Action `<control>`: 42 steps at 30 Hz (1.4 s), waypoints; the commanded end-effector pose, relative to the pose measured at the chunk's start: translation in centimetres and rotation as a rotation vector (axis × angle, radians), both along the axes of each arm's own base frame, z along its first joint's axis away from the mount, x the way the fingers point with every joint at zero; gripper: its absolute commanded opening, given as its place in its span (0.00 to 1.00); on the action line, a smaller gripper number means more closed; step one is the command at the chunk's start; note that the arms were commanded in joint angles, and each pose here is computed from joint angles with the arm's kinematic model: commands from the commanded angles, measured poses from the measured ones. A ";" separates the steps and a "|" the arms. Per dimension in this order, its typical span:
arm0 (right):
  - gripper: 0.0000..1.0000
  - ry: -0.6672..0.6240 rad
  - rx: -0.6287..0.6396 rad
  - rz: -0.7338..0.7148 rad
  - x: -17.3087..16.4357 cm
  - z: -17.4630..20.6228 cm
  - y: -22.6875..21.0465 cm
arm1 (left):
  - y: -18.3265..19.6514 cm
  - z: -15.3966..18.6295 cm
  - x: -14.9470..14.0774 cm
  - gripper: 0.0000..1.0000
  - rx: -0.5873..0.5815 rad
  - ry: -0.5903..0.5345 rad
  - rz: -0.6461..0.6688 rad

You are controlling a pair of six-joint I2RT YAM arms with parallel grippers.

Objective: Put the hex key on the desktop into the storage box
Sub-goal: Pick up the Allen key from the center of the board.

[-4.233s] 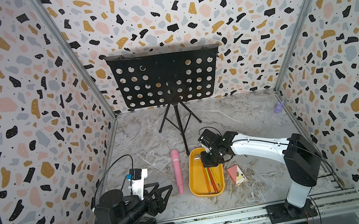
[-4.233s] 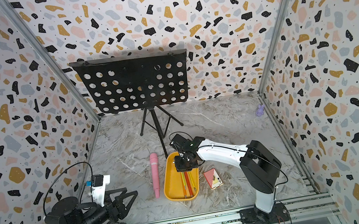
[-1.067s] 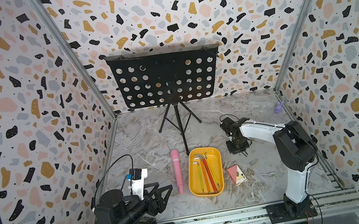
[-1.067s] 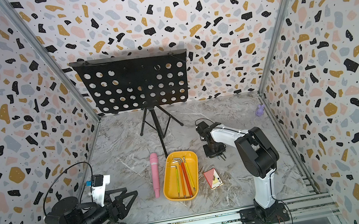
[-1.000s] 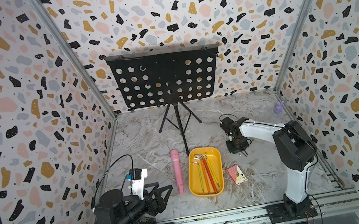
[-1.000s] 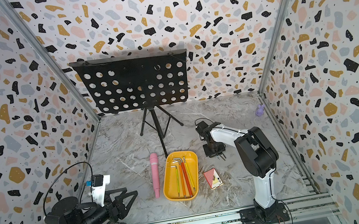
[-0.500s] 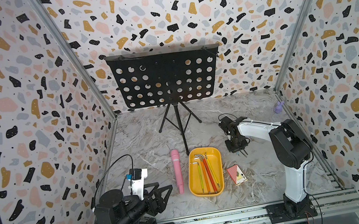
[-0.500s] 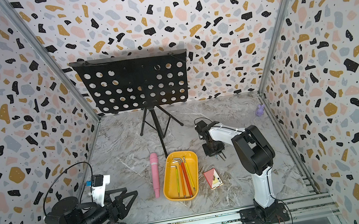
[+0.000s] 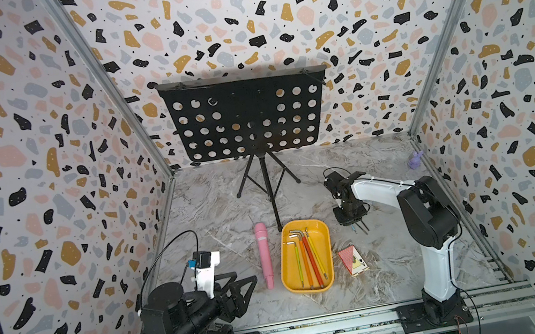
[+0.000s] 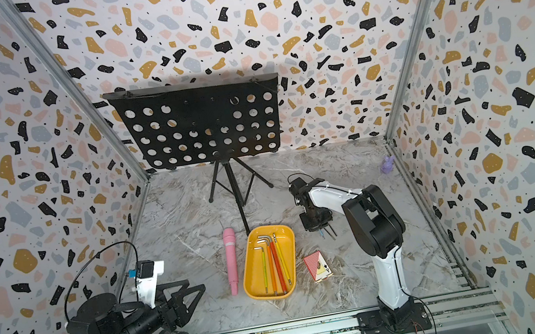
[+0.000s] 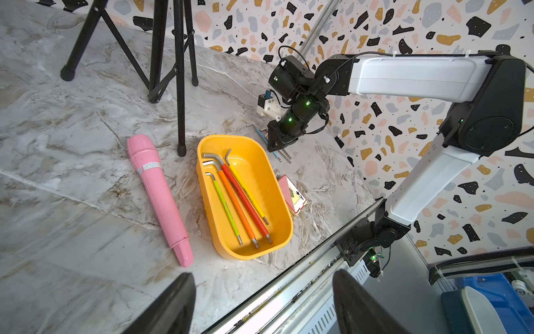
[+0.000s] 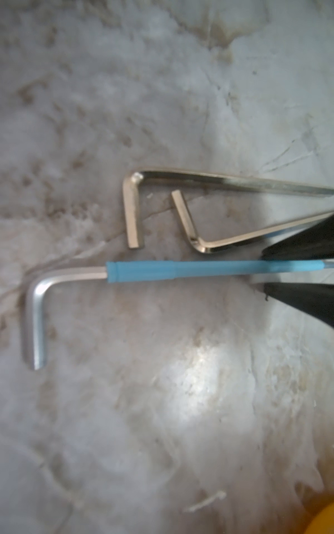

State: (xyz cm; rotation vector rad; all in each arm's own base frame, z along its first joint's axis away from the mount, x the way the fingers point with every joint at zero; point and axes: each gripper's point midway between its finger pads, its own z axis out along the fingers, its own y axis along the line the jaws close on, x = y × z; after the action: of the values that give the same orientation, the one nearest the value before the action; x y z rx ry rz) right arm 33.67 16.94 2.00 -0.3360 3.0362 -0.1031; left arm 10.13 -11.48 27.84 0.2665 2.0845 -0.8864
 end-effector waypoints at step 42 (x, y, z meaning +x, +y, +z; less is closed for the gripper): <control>0.00 -0.118 0.206 -0.050 -0.3 8.1 2.5 | 0.1 0.0 0.5 0.78 -0.003 -0.010 0.016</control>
State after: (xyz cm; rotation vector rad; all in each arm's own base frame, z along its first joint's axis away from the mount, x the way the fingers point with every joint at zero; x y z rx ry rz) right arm 34.39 18.92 7.90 -0.2605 2.9227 0.1058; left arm 10.20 -11.42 27.83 0.2604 2.0847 -0.8830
